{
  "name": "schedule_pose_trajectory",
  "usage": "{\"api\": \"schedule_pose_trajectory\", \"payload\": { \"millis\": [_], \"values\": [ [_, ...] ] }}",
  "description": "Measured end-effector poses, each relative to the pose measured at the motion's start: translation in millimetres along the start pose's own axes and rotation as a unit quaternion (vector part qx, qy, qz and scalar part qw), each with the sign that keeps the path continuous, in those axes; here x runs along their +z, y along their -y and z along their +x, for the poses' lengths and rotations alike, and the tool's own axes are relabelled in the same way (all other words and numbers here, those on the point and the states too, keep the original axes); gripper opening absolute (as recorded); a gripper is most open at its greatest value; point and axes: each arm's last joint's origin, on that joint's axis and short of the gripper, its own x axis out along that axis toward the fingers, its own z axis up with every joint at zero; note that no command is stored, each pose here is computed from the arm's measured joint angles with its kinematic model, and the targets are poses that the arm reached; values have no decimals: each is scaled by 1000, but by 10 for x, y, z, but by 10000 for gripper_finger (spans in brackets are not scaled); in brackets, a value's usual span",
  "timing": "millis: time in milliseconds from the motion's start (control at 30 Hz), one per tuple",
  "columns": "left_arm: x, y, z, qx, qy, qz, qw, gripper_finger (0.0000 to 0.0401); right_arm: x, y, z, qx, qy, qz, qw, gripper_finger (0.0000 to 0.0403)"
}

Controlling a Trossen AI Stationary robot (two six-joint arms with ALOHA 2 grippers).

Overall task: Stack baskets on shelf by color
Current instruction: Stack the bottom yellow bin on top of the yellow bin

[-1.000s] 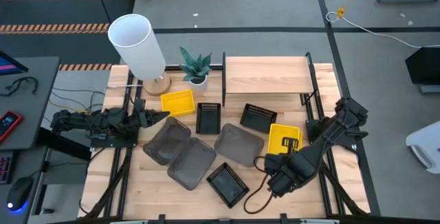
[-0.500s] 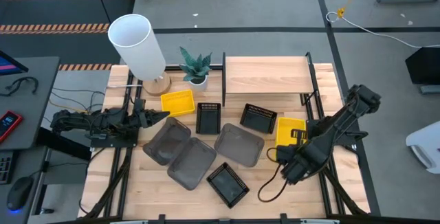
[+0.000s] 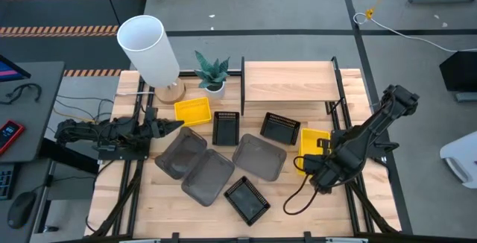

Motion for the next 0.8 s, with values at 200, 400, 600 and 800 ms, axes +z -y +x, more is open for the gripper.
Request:
{"api": "schedule_pose_trajectory", "payload": {
  "millis": [200,400,600,800],
  "values": [
    [1,-1,0,1,3,25,1000,18,-5,-11,25,0,9,37,999,7],
    [1,-1,0,2,3,27,1000,22,1,-21,24,1,18,63,998,7],
    [2,-1,0,1,3,27,1000,15,-3,-26,38,3,18,58,998,8],
    [2,-3,0,3,4,27,1000,18,-69,-3,262,-8,14,44,999,8]
  ]
}}
